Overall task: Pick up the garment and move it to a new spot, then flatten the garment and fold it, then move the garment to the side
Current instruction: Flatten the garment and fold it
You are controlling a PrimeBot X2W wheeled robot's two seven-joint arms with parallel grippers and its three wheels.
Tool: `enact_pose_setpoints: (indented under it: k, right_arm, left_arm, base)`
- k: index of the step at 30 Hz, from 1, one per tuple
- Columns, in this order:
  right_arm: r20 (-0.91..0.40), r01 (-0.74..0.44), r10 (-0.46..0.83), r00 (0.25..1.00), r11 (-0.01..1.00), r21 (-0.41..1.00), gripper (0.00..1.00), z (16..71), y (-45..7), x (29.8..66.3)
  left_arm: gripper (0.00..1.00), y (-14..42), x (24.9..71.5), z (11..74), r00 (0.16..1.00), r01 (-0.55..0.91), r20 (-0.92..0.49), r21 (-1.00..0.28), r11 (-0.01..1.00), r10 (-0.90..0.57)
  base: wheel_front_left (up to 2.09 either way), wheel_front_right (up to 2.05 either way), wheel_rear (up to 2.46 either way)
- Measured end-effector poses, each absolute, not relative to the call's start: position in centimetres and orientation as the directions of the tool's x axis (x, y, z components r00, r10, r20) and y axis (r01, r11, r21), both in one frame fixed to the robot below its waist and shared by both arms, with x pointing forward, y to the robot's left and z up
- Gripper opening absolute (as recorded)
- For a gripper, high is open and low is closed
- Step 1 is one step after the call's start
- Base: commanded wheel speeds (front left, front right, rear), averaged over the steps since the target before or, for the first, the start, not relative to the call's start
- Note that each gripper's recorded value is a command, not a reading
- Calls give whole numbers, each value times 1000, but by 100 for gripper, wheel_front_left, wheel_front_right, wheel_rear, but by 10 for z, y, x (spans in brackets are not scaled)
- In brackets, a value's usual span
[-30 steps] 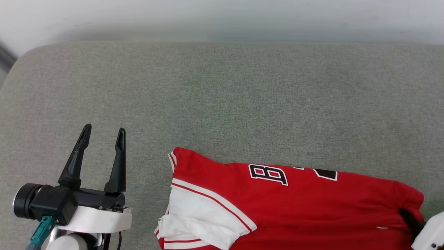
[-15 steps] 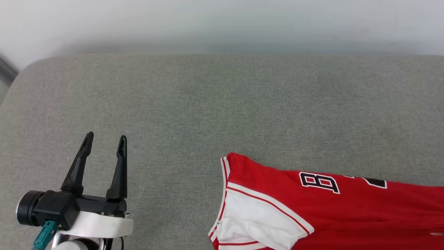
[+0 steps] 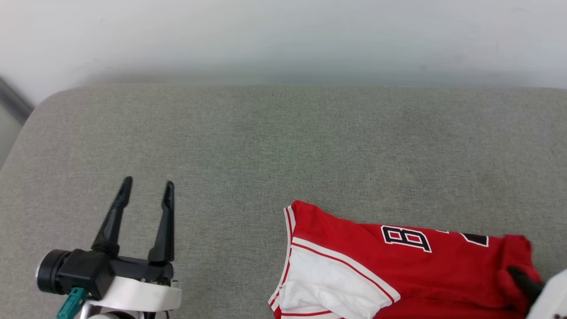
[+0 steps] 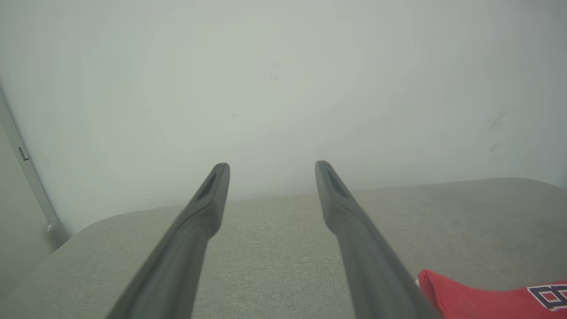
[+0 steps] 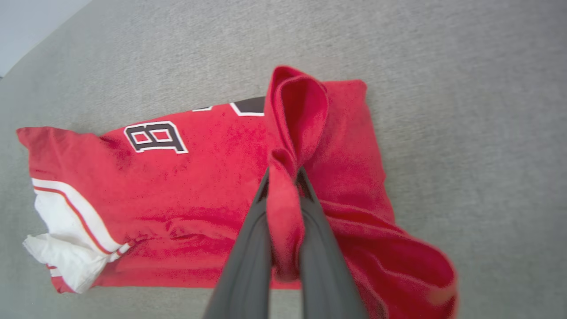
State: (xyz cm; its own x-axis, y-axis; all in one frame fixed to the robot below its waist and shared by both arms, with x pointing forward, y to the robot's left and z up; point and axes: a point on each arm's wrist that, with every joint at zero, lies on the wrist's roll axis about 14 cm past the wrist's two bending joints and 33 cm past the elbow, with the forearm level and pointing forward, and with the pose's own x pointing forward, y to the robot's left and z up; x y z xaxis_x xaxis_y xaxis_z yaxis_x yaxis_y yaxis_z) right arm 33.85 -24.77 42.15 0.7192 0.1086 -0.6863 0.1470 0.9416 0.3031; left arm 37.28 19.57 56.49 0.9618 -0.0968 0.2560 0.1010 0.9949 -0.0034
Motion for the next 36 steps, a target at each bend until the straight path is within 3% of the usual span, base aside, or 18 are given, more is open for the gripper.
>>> enact_pose_setpoints:
  k: [10, 19, 28, 35, 36]
  right_arm:
    - [-575, -74, 404, 712, 857, 510, 0, 452, -144, 348]
    - [-467, -273, 655, 594, 711, 648, 0, 468, -57, 337]
    - [-420, -300, 719, 553, 642, 705, 0, 454, -14, 349]
    - [-454, -345, 738, 500, 650, 676, 0, 436, 14, 359]
    - [-458, -350, 739, 494, 651, 674, 28, 434, 17, 359]
  left_arm:
    - [100, 200, 361, 562, 966, 86, 246, -28, 996, -77]
    - [100, 212, 354, 563, 968, 50, 248, -29, 998, -42]
    - [100, 217, 353, 560, 971, 28, 237, -36, 999, -19]
    - [100, 220, 354, 555, 975, 9, 222, -42, 999, 1]
    - [100, 220, 354, 554, 975, 8, 220, -42, 999, 1]
  base:
    - [0, 0, 0]
    - [0, 0, 0]
    - [0, 0, 0]
    - [0, 0, 0]
    - [0, 0, 0]
